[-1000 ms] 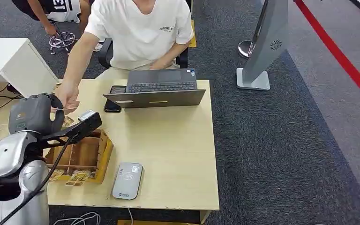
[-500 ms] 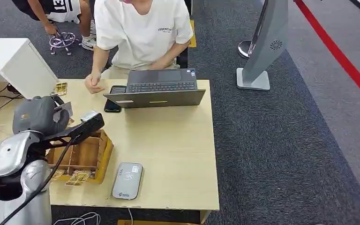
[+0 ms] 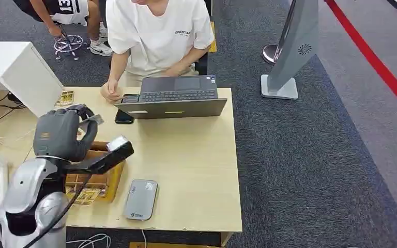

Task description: Pass the card to the sensor for recognition and then transmit it.

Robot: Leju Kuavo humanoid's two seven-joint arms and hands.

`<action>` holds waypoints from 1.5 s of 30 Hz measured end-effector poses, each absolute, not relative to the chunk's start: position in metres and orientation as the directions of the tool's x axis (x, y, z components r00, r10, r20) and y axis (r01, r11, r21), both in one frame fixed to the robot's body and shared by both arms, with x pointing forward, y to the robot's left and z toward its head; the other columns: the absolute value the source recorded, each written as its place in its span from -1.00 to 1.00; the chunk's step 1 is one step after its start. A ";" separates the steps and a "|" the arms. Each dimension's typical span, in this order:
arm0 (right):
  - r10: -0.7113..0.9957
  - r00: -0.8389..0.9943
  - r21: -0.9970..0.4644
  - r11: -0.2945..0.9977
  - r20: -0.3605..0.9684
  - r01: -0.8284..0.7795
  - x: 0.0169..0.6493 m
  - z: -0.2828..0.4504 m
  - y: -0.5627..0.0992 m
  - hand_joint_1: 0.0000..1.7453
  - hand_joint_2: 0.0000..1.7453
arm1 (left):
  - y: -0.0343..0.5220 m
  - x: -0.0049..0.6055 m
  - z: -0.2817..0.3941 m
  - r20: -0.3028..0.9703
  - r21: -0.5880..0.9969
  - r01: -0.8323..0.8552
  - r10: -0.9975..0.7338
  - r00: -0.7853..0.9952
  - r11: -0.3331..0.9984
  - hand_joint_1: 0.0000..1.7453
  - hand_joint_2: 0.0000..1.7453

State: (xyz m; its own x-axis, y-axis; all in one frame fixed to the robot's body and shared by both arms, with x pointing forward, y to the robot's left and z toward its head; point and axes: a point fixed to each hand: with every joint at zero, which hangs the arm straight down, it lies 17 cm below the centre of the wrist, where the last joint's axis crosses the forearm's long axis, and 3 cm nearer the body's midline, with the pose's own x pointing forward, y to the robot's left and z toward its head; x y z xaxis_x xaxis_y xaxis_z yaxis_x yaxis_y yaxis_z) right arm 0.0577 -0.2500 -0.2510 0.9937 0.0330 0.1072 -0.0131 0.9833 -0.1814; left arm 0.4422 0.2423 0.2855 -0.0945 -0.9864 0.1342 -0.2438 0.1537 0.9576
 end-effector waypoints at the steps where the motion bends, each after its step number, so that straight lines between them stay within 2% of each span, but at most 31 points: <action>1: 0.040 0.993 -0.179 0.984 0.109 -0.020 0.060 -0.250 -0.248 -1.00 1.00 | 0.234 0.438 0.285 0.137 0.956 -0.246 -0.984 -0.115 0.161 1.00 1.00; 11: 0.093 0.987 -0.191 0.979 0.132 -0.067 0.066 -0.244 -0.242 -1.00 1.00 | 0.211 0.424 0.283 0.148 0.952 -0.241 -0.974 -0.171 0.187 1.00 1.00; 13: 0.112 0.985 -0.190 0.978 0.133 -0.086 0.067 -0.243 -0.240 -1.00 1.00 | 0.199 0.417 0.281 0.153 0.945 -0.251 -0.961 -0.231 0.211 1.00 1.00; 16: 0.148 0.982 -0.189 0.974 0.117 -0.124 0.061 -0.242 -0.234 -1.00 1.00 | 0.173 0.394 0.256 0.159 0.936 -0.257 -0.941 -0.299 0.240 1.00 1.00; 22: 0.173 0.978 -0.191 0.970 0.120 -0.148 0.063 -0.239 -0.229 -1.00 1.00 | 0.154 0.379 0.218 0.174 0.955 -0.176 -0.928 -0.329 0.241 1.00 1.00; 36: 0.199 0.971 -0.182 0.968 0.130 -0.174 0.065 -0.236 -0.222 -1.00 1.00 | 0.162 0.361 0.128 0.174 0.985 0.022 -0.953 -0.250 0.174 1.00 1.00; 45: 0.222 0.967 -0.184 0.963 0.125 -0.197 0.064 -0.236 -0.221 -1.00 1.00 | 0.189 0.356 0.075 0.161 0.981 0.135 -0.977 -0.142 0.142 1.00 1.00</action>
